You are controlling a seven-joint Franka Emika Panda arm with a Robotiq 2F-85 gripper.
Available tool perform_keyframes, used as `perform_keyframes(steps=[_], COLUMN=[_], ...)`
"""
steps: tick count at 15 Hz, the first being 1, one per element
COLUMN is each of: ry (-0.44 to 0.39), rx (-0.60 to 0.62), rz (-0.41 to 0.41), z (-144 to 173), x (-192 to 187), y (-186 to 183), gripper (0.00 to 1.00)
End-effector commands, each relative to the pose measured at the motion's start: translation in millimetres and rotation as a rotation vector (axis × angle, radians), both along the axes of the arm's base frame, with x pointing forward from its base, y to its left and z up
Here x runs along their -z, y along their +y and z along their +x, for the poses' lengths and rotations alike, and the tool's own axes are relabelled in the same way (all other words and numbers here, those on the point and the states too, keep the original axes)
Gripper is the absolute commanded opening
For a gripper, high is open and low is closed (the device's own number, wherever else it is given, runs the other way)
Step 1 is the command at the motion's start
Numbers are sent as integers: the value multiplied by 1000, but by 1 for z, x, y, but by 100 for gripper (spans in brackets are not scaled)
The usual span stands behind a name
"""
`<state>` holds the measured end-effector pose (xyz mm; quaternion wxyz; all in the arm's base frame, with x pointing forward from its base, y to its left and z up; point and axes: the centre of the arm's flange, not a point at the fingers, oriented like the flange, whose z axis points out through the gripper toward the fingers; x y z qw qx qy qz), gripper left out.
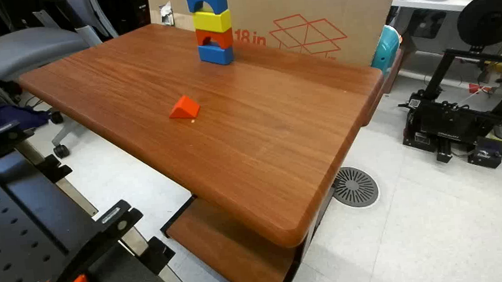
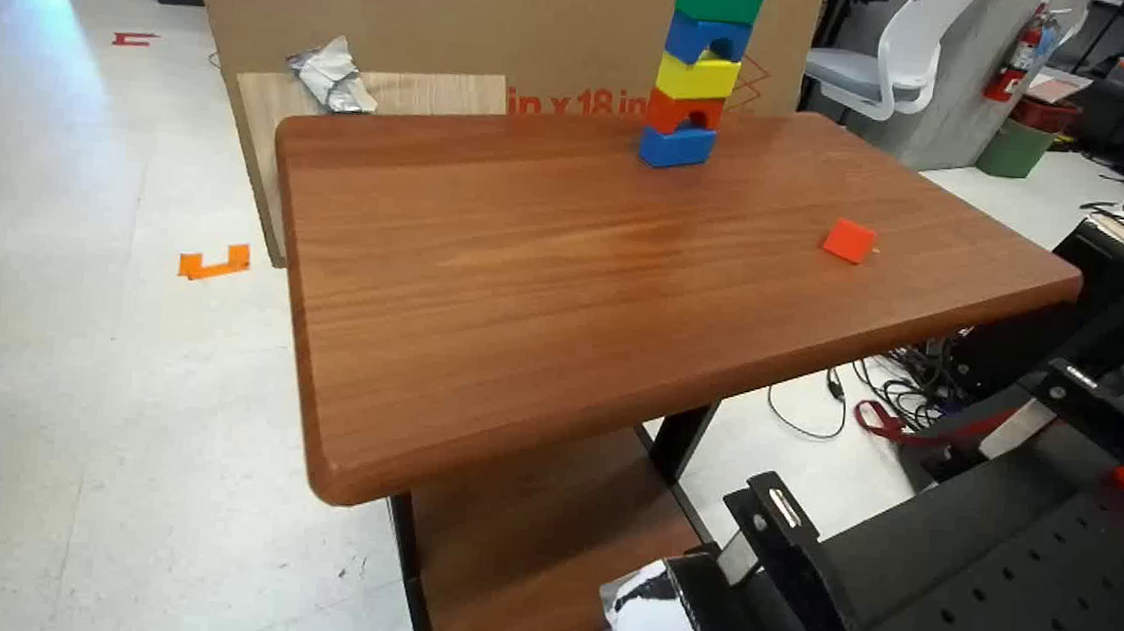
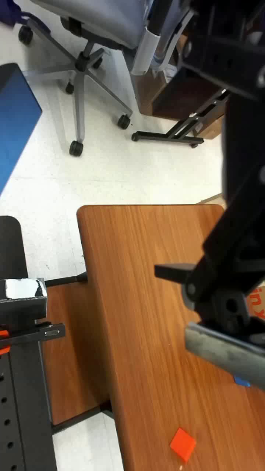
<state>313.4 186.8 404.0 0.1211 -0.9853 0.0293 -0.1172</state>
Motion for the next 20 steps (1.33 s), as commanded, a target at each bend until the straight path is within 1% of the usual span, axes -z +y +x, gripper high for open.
perform_keyframes(steps=[1,12,13,15,17,20], ry=[0,0,-6,14,36,58], rx=[0,0,16,94,202,358], rz=[0,0,7,29,63,94], z=[0,0,5,17,36,62], x=[0,0,4,12,21,39], y=[0,0,-2,-9,-24,-60], gripper=[100,100,100,100,100,100])
